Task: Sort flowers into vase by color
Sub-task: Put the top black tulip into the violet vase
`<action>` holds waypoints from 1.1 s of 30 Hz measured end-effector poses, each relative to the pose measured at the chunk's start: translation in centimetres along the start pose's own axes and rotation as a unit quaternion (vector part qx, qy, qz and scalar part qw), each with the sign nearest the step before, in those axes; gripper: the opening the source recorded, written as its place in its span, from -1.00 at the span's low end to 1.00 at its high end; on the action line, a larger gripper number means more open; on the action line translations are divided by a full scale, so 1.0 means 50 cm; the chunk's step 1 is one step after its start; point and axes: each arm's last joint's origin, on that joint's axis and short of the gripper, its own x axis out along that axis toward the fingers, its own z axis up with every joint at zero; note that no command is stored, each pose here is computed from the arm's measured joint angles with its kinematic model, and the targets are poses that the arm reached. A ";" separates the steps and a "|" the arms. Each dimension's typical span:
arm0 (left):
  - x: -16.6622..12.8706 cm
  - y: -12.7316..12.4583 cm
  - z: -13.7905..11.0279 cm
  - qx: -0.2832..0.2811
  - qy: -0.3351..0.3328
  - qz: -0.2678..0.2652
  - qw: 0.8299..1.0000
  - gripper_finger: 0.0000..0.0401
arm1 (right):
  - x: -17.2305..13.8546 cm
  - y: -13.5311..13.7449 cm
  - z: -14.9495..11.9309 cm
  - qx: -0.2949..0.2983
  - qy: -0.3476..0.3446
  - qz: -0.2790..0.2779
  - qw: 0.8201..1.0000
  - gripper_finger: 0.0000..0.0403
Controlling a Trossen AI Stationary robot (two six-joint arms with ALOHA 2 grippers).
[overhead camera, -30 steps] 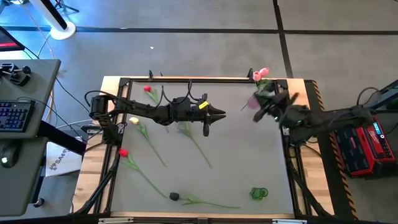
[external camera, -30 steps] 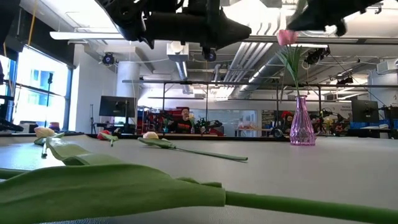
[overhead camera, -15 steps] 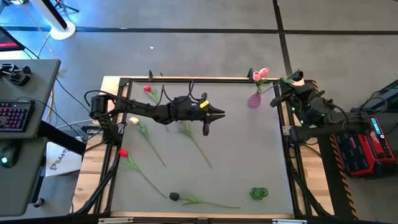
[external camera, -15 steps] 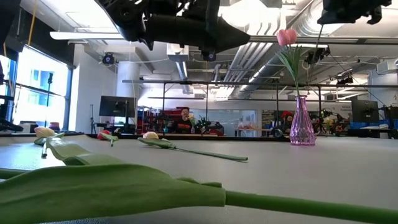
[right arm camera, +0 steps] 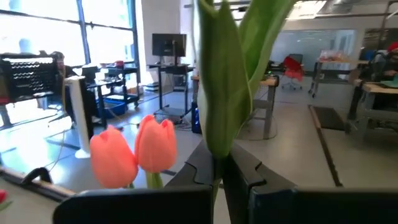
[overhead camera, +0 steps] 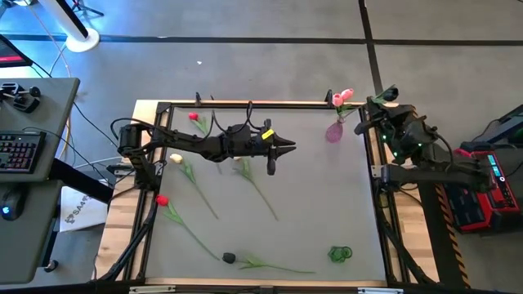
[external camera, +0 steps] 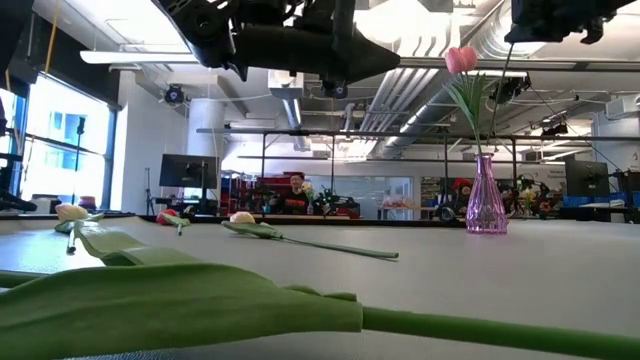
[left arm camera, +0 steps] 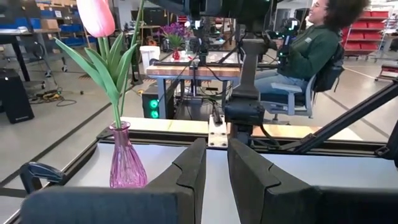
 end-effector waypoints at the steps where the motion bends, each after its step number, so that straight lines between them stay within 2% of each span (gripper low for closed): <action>1: 0.000 0.000 0.000 -0.003 0.000 0.000 1.000 -0.73 | 0.003 0.001 -0.004 0.001 0.005 0.006 1.000 -1.00; 14: 0.000 0.000 0.001 -0.007 -0.003 0.000 1.000 -0.73 | 0.061 0.017 -0.042 -0.013 0.069 0.000 0.998 -1.00; 21: 0.000 0.000 0.001 -0.007 -0.003 0.000 1.000 -0.73 | 0.093 0.010 -0.072 0.032 0.126 -0.020 0.991 -0.96; 26: 0.000 0.000 0.000 -0.007 0.000 0.000 1.000 -0.73 | 0.098 0.004 -0.081 0.047 0.142 -0.031 0.988 -0.70; 30: 0.000 0.000 0.001 -0.007 -0.001 0.000 1.000 -0.73 | 0.099 0.005 -0.082 0.032 0.147 -0.014 0.988 -0.38; 33: 0.000 0.000 0.000 -0.007 0.000 0.001 1.000 -0.73 | 0.098 0.008 -0.082 0.022 0.153 0.018 0.988 -0.12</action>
